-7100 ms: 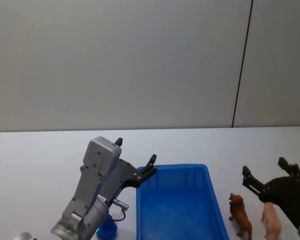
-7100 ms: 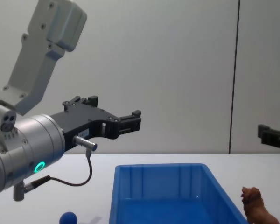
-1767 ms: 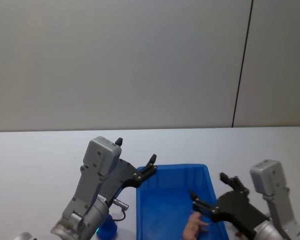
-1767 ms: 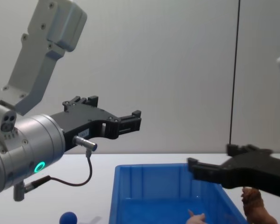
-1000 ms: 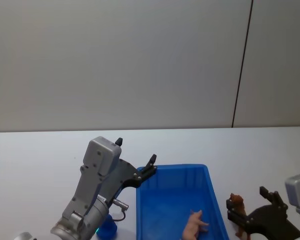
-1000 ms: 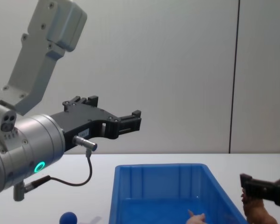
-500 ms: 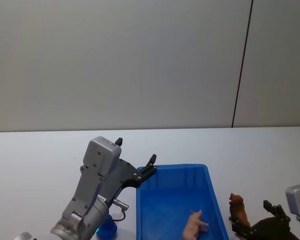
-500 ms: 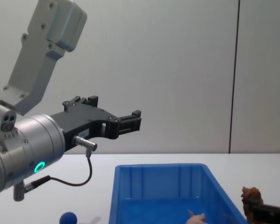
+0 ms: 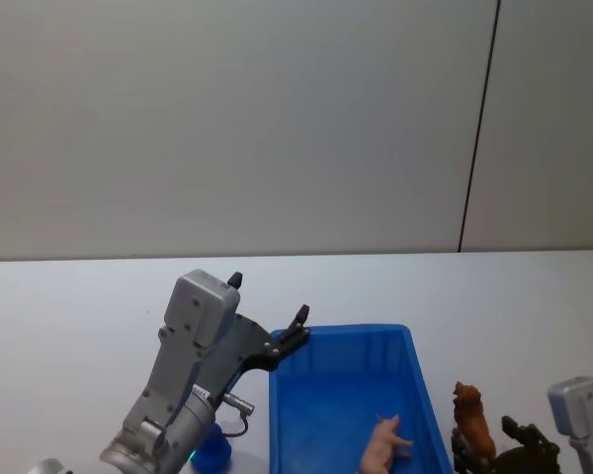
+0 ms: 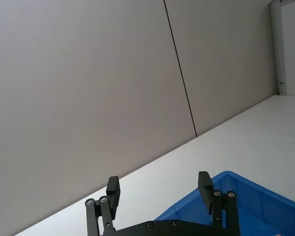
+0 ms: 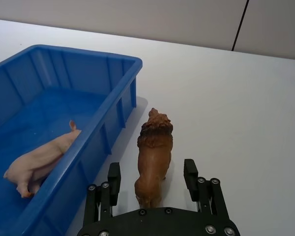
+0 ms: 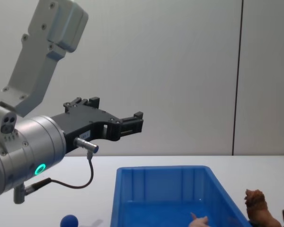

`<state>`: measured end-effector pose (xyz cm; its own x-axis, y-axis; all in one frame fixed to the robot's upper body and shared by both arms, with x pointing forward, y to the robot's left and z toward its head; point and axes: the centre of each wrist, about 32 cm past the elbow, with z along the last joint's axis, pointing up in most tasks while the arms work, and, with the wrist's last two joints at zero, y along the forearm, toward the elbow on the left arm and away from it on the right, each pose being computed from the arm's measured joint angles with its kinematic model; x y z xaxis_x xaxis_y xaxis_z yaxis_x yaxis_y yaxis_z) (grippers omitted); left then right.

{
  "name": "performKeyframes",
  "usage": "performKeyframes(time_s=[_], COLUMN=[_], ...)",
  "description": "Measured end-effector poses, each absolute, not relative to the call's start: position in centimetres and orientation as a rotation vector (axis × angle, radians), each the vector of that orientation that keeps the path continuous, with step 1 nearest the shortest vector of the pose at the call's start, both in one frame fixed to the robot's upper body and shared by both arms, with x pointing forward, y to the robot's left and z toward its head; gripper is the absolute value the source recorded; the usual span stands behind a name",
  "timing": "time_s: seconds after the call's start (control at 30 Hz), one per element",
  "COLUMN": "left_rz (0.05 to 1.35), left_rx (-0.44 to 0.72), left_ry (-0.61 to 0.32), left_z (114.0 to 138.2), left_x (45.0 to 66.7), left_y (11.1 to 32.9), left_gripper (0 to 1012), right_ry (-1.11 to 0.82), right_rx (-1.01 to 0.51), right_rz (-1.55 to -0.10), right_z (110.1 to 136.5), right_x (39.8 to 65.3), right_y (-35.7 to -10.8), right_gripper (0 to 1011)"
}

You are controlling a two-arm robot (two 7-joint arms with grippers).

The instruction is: Pick up the two dolls from the table and place them into the box.

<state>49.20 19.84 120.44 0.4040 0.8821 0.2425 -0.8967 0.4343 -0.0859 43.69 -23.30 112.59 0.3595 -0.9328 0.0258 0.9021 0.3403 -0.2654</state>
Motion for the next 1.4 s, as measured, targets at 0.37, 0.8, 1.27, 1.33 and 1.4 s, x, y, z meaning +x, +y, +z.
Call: performKeyframes(time_s=[0.37,0.8,1.27,1.33,1.4], left_rz=[1.124,1.124,1.124,1.124,1.124], left_rx=[0.061,0.061,0.061,0.061,0.061], left_ry=[-0.268,-0.268,-0.268,-0.268,-0.268], left_z=[120.4,120.4,120.4,120.4,120.4], left_x=[49.2,49.2,49.2,49.2,49.2], left_y=[19.8,19.8,19.8,19.8,19.8], left_gripper=[1003,1003,1003,1003,1003], right_ry=[0.162,0.138,0.035,0.031,0.028], right_rx=[-0.262,-0.237,-0.106,-0.093,-0.070], right_rz=[-1.189,-1.209,-1.175,-1.165,-1.143], right_z=[111.7,112.3,115.5,115.8,116.2], right_x=[44.3,44.5,44.9,45.0,45.3], right_y=[-22.9,-22.7,-22.2,-22.1,-21.9], right_gripper=[491,306,306,306,306])
